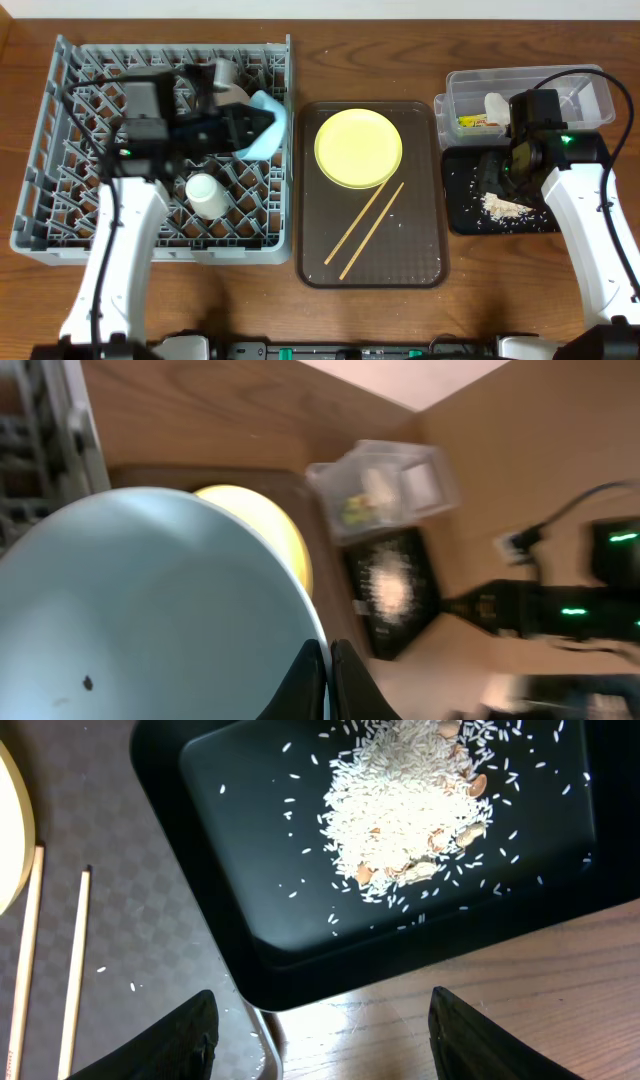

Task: Sort waste into correct bins and load items into the dishwasher rack
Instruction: 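Carry the light-blue bowl left and set it in the dish rack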

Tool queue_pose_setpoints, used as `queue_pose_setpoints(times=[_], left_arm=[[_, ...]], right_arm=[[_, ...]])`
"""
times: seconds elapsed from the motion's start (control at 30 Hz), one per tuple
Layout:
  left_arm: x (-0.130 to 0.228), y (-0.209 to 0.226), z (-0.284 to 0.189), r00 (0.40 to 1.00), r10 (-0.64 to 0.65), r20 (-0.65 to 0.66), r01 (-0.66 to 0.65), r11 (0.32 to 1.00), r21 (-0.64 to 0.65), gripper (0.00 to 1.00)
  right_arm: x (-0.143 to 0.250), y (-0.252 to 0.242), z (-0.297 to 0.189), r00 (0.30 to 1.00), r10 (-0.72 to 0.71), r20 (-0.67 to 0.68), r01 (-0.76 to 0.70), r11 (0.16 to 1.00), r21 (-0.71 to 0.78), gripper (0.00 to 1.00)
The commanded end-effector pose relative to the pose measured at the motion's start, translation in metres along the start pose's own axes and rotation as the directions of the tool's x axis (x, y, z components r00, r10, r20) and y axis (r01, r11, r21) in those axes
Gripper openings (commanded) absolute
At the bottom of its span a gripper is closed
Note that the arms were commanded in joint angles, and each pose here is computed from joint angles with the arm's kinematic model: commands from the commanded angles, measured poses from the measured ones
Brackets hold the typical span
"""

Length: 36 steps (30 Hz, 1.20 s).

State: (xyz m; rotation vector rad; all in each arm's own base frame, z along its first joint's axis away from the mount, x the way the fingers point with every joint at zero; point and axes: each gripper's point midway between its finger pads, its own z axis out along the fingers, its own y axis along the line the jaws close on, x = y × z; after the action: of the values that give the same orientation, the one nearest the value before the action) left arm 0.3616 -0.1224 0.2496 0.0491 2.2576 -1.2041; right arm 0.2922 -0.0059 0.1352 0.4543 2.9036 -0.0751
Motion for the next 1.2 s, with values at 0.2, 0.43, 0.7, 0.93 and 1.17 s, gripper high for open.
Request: queue_pose_setpoints(times=[0.2, 0.43, 0.7, 0.93, 1.17], left_arm=[[-0.005, 0.040, -0.022, 0.929, -0.343, -0.138, 0.369, 0.874, 0.315, 0.06], [-0.007, 0.108, -0.026, 0.855, -0.505, -0.114, 0.515, 0.808, 0.285, 0.06], [-0.007, 0.148, -0.035, 0.812, -0.580, -0.067, 0.576, 0.776, 0.258, 0.58], [-0.011, 0.190, -0.061, 0.806, -0.583, 0.103, 0.579, 0.812, 0.069, 0.84], [-0.035, 0.182, -0.103, 0.864, -0.417, 0.283, 0.458, 0.884, -0.096, 0.86]], right_arm=[[-0.006, -0.003, -0.008, 0.999, 0.011, 0.034, -0.011, 1.000, 0.004, 0.65], [-0.006, -0.003, -0.008, 0.999, 0.011, 0.034, -0.011, 1.000, 0.004, 0.65], [-0.005, -0.003, -0.008, 0.999, 0.011, 0.033, -0.011, 1.000, 0.004, 0.65], [-0.005, -0.003, -0.008, 0.999, 0.010, 0.030, -0.010, 1.000, 0.006, 0.65], [-0.005, -0.003, -0.008, 0.999, 0.008, 0.033, -0.008, 1.000, 0.005, 0.65]])
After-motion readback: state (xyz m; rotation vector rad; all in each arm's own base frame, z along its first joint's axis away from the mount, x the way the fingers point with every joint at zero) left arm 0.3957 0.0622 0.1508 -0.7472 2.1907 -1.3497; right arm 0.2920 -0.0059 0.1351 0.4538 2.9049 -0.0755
